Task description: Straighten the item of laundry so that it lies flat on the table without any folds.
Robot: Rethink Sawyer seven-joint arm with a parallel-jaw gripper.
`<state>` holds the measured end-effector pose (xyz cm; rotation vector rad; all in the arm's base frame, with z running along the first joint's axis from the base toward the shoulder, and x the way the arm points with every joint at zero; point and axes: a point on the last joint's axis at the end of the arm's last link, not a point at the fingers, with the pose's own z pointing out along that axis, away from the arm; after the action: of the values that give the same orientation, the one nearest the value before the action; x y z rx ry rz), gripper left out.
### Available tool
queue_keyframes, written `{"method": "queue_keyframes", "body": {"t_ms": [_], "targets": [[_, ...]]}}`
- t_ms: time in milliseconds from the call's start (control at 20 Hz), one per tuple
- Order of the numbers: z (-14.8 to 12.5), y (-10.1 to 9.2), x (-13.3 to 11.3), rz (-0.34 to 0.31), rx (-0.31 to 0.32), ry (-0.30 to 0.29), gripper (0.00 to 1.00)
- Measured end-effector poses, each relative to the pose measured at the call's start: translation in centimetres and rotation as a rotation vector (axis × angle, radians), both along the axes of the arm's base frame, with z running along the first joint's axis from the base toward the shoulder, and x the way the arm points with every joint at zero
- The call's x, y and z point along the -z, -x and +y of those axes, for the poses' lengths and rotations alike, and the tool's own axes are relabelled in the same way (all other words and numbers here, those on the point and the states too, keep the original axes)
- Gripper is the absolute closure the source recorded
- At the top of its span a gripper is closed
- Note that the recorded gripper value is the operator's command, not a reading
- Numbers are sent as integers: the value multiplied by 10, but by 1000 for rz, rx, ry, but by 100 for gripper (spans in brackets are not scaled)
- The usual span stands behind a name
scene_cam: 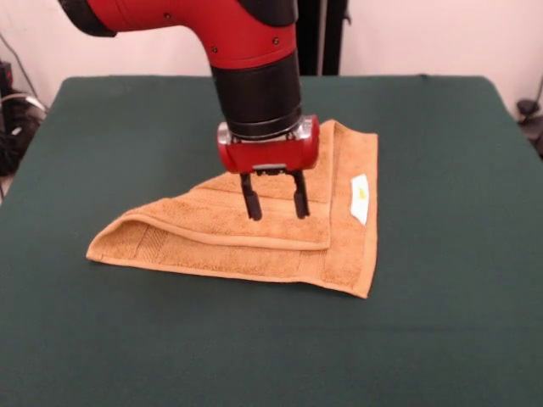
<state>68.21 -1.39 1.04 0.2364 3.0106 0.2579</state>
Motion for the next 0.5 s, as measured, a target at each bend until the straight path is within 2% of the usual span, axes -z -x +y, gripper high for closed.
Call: {"method": "queue_keyframes", "body": {"t_ms": [500], "targets": [[6,3,16,34,20,33,0]]}}
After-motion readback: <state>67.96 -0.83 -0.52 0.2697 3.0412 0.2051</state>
